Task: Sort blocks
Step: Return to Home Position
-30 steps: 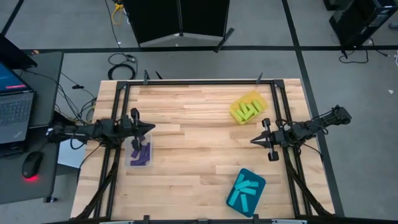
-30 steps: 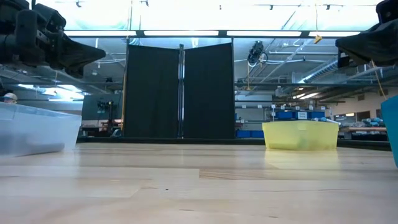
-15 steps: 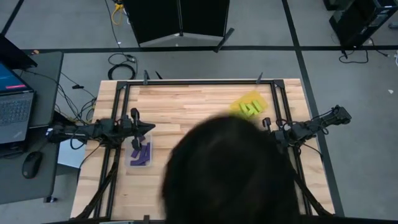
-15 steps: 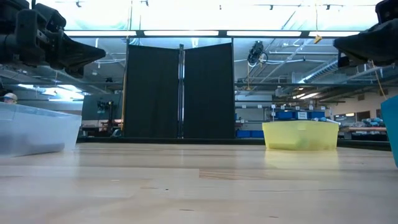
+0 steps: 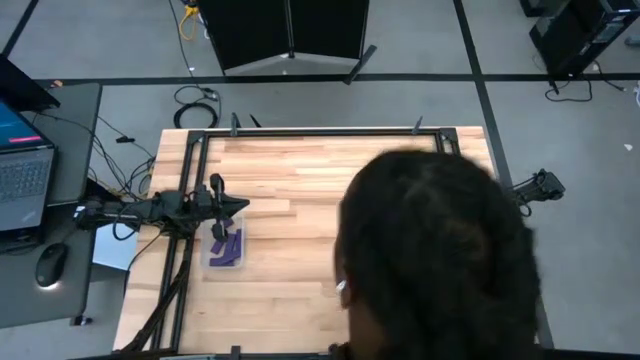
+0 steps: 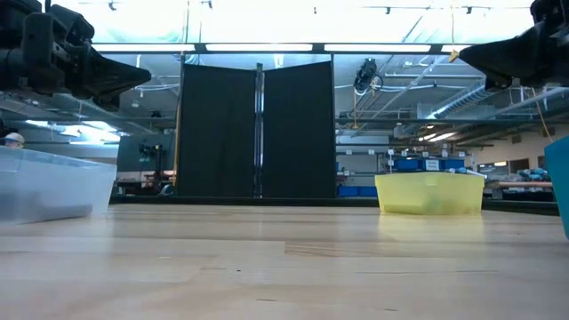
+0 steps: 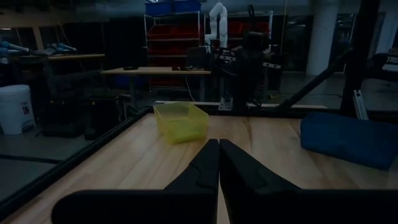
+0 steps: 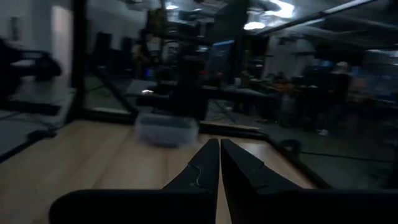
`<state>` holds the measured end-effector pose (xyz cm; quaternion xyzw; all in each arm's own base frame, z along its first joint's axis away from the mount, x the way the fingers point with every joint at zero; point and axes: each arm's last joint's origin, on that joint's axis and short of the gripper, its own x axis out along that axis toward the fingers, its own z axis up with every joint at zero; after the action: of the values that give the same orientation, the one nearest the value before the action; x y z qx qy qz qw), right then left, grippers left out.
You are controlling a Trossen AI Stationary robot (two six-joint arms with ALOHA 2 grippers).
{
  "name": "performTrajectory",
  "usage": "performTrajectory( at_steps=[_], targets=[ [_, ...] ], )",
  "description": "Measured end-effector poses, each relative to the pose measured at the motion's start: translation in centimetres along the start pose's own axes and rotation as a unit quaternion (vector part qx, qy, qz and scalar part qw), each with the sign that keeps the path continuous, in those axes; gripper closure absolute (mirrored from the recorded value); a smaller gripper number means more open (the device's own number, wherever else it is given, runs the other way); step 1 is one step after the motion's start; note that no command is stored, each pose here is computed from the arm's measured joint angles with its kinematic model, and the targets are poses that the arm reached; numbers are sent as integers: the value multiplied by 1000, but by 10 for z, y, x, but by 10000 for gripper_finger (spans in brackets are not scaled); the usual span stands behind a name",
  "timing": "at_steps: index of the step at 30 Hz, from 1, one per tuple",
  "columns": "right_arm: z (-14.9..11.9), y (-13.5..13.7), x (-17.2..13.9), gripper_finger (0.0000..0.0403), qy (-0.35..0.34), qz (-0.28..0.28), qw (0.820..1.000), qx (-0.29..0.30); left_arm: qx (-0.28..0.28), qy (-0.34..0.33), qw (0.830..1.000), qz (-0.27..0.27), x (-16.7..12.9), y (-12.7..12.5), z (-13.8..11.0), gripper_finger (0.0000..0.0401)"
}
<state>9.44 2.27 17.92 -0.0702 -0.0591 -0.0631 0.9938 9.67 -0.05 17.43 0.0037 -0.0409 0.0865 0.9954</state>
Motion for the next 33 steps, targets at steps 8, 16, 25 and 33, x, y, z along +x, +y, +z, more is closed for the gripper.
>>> performTrajectory(
  at_steps=[8, 16, 25, 33],
  targets=[
    [-2, 4, 0, 373, 2, 61, 998, -7, 0, 0, 1000, 0, 0, 0, 0, 380],
    [-2, 4, 0, 375, 1, 61, 998, -6, 0, 0, 1000, -1, 0, 0, 0, 380],
    [-2, 4, 0, 375, 1, 61, 998, -6, 21, -28, 842, -538, -17, -26, 2, 380],
    [-2, 4, 0, 373, 0, 61, 998, -6, 31, -57, 679, -732, -31, -29, 5, 380]
  ],
)
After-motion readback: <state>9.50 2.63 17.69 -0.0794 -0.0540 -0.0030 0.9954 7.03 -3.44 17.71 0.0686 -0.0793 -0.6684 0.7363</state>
